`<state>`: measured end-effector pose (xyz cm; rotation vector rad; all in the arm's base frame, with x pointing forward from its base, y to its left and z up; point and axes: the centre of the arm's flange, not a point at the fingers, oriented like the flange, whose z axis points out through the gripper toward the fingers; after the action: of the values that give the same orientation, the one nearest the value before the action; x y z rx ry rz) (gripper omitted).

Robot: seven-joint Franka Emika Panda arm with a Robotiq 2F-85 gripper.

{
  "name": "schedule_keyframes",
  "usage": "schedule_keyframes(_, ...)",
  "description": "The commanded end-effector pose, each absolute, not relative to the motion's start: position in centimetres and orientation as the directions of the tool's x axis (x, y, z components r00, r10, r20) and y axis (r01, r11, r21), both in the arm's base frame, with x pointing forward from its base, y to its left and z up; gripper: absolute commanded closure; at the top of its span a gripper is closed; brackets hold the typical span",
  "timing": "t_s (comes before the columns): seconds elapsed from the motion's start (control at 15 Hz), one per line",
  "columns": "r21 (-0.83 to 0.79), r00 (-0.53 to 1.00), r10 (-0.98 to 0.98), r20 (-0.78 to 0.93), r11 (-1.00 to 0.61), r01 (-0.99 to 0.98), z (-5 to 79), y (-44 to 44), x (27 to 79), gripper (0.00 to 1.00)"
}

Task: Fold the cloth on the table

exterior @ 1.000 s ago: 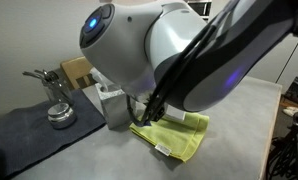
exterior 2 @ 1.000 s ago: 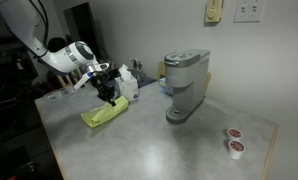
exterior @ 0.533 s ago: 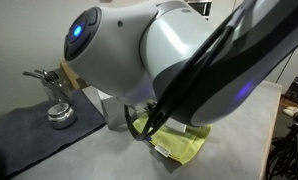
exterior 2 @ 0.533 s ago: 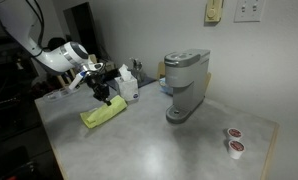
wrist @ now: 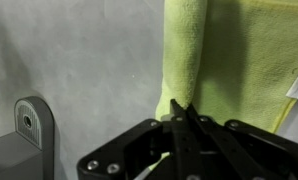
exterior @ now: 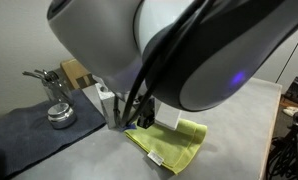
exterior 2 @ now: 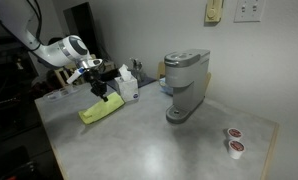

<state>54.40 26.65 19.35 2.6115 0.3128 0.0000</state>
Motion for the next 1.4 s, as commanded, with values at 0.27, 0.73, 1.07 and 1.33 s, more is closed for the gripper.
schedule_keyframes(0.27, 0.155, 0.958, 0.265, -0.106, -0.948, 0.279, 18.9, 25.1, 56.2, 0.99)
schedule_keyframes(0.73, -0.127, 0.914, 0.352, -0.2, -0.935, 0.332, 17.7, 24.1, 56.6, 0.35)
schedule_keyframes(1.07, -0.314, 0.874, 0.438, -0.211, -0.877, 0.364, 18.1, 24.5, 56.5, 0.01)
schedule_keyframes(1.33, -0.367, 0.865, 0.457, -0.209, -0.856, 0.363, 18.5, 24.2, 56.6, 0.0)
